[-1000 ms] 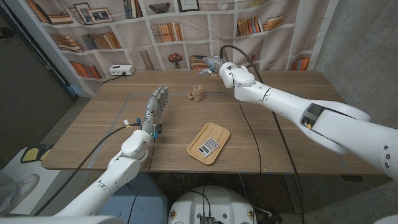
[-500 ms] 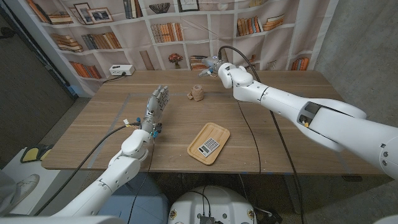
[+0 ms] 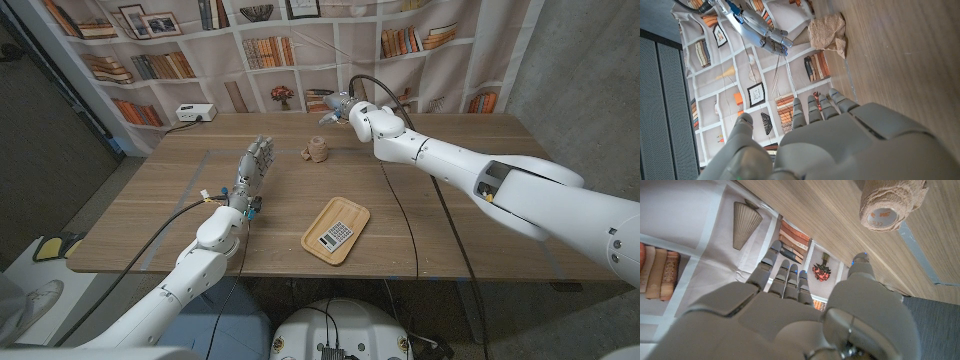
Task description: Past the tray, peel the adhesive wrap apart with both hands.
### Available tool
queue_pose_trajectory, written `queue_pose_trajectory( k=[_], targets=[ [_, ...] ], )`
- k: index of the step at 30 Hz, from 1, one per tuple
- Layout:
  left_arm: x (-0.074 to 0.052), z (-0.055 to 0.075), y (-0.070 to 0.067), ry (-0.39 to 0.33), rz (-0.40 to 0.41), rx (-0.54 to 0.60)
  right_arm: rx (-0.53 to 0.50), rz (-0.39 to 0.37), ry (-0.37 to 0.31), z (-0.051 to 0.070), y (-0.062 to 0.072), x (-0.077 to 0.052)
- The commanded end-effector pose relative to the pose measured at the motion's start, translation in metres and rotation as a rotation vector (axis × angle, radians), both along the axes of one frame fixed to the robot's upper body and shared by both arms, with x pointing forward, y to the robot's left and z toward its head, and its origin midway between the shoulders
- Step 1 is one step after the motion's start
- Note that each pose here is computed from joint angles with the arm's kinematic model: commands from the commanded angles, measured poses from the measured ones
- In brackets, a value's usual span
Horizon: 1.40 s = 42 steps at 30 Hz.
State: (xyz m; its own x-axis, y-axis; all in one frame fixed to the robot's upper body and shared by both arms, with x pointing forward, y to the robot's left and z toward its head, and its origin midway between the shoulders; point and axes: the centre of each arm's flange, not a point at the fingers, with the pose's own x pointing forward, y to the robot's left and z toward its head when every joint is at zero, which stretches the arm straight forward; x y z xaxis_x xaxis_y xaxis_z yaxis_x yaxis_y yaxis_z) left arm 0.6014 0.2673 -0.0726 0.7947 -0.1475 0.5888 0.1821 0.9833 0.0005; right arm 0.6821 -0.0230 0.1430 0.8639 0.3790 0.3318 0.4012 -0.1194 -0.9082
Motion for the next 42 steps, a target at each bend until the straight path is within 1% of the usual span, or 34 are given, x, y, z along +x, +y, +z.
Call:
queue_pose_trajectory(
  k=[1,10,14,17,20,24,36,42],
  targets=[
    [0.000,0.001,-0.003,0.007,-0.006,0.007,-0.018,0.010,0.006,-0.001,0.003,0.003],
    [0.000,-0.001,-0.004,0.010,-0.007,0.006,-0.033,0.039,0.003,-0.004,0.003,0.004],
    [-0.001,-0.001,-0.005,0.008,-0.007,0.007,-0.054,0.048,0.023,-0.004,0.004,0.005],
    [-0.002,-0.001,-0.006,0.008,-0.009,0.008,-0.049,0.058,0.027,-0.004,0.004,0.006],
    [-0.003,-0.002,-0.007,0.008,-0.009,0.007,-0.047,0.059,0.024,-0.005,0.004,0.006],
    [-0.003,-0.002,-0.007,0.009,-0.012,0.008,-0.039,0.077,0.002,-0.006,0.003,0.005],
    [-0.006,-0.003,-0.007,0.008,-0.016,0.016,-0.047,0.071,0.009,-0.012,0.003,0.008],
    [-0.007,-0.003,-0.007,0.007,-0.014,0.013,-0.047,0.076,0.002,-0.013,0.003,0.009]
  ],
)
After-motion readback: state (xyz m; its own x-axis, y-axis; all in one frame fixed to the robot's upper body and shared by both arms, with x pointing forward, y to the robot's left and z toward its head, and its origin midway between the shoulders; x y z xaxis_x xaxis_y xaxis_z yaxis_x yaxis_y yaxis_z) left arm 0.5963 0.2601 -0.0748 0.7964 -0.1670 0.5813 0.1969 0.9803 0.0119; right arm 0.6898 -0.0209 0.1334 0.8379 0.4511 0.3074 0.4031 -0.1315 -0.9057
